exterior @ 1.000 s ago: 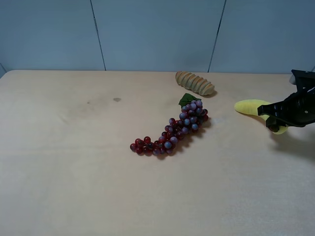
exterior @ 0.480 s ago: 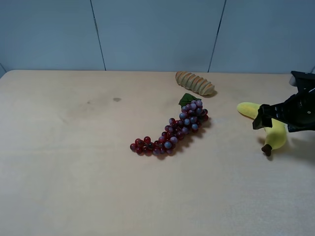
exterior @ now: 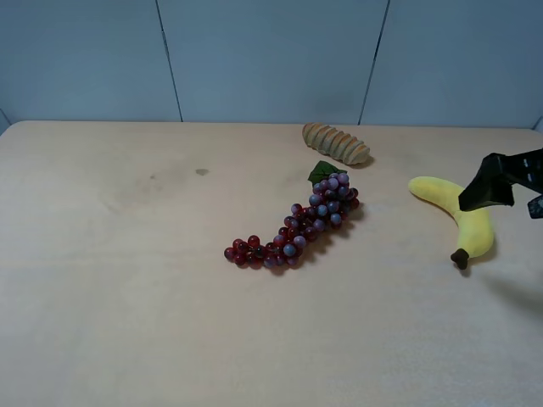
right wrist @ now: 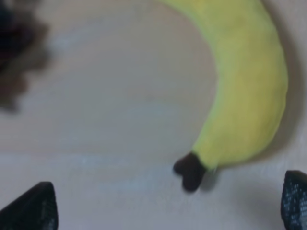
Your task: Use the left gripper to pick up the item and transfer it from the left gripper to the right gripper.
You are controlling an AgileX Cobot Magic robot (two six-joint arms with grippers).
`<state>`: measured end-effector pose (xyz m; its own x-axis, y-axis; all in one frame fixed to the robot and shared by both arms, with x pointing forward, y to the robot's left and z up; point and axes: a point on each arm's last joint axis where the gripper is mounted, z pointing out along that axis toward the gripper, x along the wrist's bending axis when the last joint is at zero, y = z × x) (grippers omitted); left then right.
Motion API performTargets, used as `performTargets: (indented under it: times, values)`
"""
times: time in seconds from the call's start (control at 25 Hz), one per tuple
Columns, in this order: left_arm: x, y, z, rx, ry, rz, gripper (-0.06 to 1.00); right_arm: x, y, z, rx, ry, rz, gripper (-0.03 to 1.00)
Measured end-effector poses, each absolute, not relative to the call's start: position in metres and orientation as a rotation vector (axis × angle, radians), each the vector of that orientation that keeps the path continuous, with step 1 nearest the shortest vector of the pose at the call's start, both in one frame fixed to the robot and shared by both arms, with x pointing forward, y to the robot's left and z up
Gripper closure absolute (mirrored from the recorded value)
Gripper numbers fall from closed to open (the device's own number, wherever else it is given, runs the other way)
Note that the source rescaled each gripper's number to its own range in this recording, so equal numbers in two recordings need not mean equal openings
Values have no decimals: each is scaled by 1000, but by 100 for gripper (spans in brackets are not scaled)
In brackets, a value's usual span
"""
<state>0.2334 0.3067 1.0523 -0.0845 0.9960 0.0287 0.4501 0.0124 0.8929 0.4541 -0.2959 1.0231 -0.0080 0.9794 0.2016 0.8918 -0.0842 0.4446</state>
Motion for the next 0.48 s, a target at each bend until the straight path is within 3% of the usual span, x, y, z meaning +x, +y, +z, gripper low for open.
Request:
performTargets:
  times: [0.48]
  values:
    - [233, 307, 1052, 1509, 1614, 1024, -3, 351, -291, 1076, 2055, 1993, 642, -3]
